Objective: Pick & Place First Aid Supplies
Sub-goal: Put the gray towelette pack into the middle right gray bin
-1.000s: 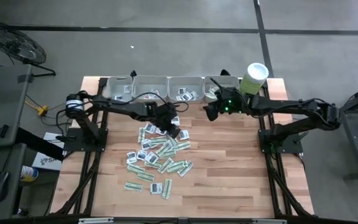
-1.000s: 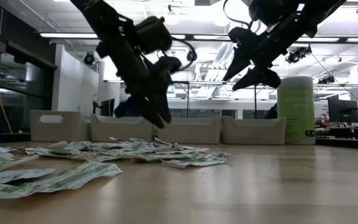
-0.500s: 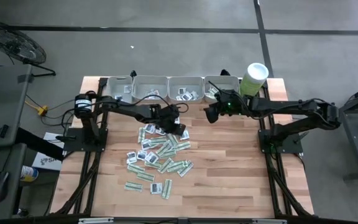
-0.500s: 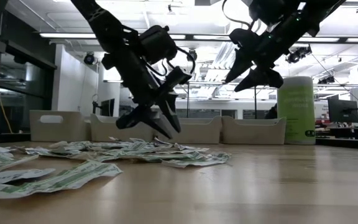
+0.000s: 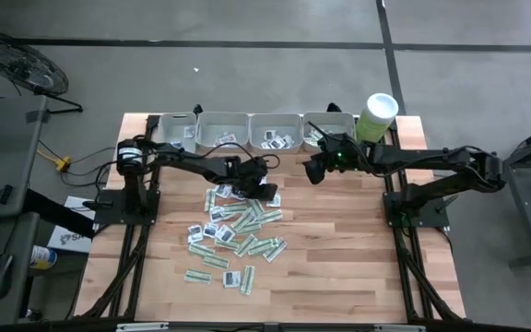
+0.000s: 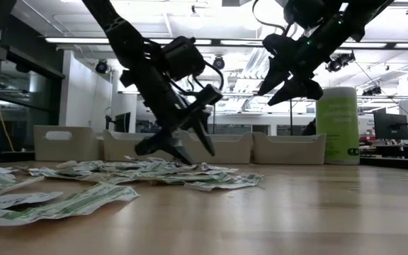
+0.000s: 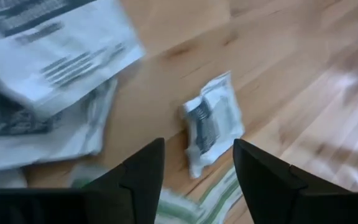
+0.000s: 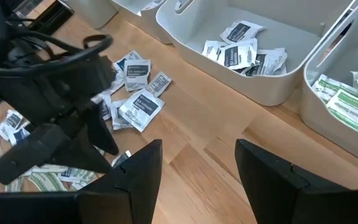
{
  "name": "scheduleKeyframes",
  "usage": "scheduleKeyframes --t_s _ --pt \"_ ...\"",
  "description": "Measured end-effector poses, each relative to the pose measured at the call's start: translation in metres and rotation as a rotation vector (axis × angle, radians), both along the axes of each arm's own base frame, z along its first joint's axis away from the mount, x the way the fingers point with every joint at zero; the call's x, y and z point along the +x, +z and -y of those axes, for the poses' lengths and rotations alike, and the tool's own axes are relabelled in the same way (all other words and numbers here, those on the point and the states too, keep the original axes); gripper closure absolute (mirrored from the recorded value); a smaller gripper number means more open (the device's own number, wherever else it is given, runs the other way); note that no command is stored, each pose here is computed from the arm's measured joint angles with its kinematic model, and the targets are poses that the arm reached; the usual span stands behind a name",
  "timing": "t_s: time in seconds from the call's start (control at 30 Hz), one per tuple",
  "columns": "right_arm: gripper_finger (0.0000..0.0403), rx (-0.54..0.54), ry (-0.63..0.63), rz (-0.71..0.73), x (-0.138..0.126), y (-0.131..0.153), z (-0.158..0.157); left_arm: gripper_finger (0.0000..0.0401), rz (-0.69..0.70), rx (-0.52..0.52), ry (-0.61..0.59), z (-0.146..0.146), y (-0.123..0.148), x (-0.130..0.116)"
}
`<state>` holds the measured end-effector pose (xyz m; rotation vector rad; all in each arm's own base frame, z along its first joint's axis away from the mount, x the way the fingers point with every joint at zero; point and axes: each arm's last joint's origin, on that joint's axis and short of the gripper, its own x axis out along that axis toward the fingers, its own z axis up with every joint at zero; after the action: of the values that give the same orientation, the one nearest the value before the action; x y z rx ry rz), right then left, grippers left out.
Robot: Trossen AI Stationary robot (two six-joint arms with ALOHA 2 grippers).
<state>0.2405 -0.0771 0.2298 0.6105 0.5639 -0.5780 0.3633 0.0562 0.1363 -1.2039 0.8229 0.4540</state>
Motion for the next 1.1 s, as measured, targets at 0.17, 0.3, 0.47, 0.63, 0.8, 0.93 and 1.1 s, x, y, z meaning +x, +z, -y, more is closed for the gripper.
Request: scheduleKeyframes --t_s 0.17,0.3,0.47,0.63,0.8,0.93,1.1 --pt "0.0206 -0.004 0.006 -0.012 -0.0006 -0.0006 -0.0002 0.0208 0.0 -0.01 0.005 -0.0001 -0.0028 0.0022" --pt "0.0206 -0.012 0.015 -0.024 -0.001 -0.0013 -0.0003 0.0208 0.003 -0.013 0.008 -0.0001 -0.0029 0.0026" --pt "0.0206 -0.021 0.024 -0.028 -0.001 -0.0012 -0.0003 0.0208 0.041 0.012 0.032 -0.0011 -0.002 0.0058" --pt "0.0206 -0.026 0.029 -0.031 -0.0011 -0.0012 -0.0003 0.0208 0.037 0.037 0.052 -0.0023 -0.0023 0.0057" --pt "0.0206 -0.032 0.037 -0.034 -0.001 -0.0012 -0.0004 0.0208 0.036 0.035 0.046 -0.0022 -0.0033 0.006" --pt "0.0206 -0.033 0.041 -0.034 -0.001 -0.0012 -0.0004 0.0221 0.034 0.043 0.036 -0.0022 -0.0036 0.0058" --pt "0.0206 -0.034 0.041 -0.035 -0.001 -0.0012 -0.0004 0.027 0.021 0.044 0.034 -0.0022 -0.0048 0.005"
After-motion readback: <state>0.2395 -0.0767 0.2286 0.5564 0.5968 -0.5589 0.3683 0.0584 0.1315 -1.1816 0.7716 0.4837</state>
